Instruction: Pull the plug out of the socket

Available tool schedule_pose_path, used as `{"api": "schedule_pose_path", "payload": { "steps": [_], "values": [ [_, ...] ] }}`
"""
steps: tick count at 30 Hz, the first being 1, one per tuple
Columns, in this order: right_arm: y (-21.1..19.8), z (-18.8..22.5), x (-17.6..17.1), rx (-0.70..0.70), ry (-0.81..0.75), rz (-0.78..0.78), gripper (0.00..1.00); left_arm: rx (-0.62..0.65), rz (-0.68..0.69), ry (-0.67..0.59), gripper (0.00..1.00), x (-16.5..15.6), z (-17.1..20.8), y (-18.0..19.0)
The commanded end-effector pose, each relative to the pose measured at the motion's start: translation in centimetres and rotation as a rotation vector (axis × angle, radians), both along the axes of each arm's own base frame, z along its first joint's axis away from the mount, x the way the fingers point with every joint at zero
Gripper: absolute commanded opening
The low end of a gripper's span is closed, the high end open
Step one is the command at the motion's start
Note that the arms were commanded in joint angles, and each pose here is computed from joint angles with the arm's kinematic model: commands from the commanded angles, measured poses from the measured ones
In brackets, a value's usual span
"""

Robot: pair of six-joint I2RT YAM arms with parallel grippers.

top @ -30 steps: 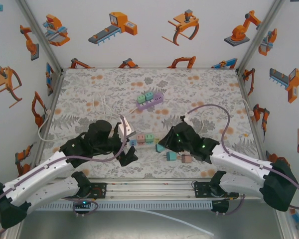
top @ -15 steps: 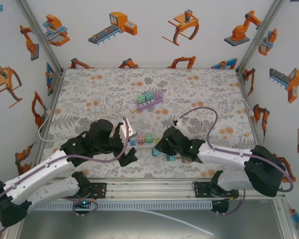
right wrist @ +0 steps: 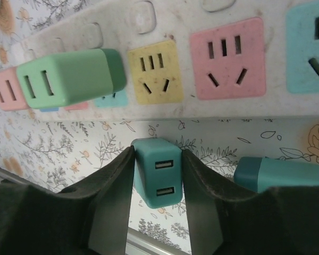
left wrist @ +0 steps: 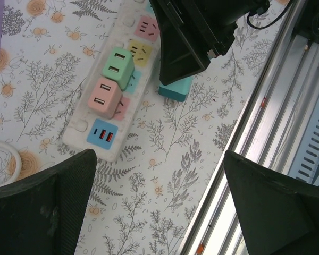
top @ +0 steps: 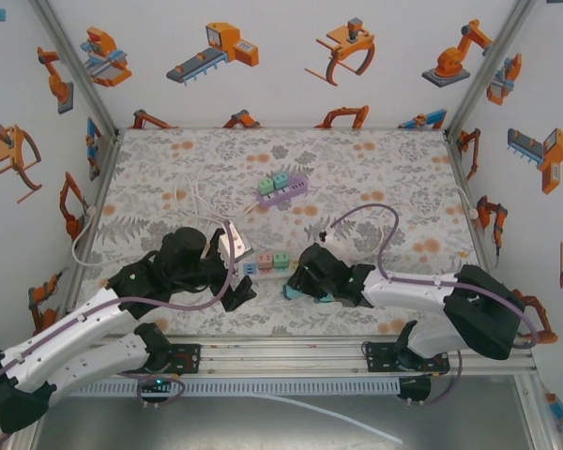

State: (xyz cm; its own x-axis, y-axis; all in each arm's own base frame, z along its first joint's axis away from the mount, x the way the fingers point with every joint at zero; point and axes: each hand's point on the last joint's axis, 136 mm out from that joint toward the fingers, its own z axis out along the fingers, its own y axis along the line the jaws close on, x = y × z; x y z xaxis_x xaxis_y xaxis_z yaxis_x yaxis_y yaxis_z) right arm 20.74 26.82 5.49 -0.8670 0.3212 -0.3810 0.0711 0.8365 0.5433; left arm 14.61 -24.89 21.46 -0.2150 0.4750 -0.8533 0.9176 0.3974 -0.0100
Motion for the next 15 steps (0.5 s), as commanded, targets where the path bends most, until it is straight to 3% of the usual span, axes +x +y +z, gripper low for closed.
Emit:
{"api": "schedule_pose_path", "payload": {
  "steps": [1,15],
  "values": [
    [-1.1,-0.4,-0.1,-0.056,-0.008,-0.017,0.42,-0.006,0.006,-0.010,0.97,0.1,-0.1,0.0],
    [-2.4,1.5,-0.4,-0.080,-0.046,-0.010,0.46,-0.002,0.024,-0.012,0.97,0.5,-0.4,0.0]
  ]
}}
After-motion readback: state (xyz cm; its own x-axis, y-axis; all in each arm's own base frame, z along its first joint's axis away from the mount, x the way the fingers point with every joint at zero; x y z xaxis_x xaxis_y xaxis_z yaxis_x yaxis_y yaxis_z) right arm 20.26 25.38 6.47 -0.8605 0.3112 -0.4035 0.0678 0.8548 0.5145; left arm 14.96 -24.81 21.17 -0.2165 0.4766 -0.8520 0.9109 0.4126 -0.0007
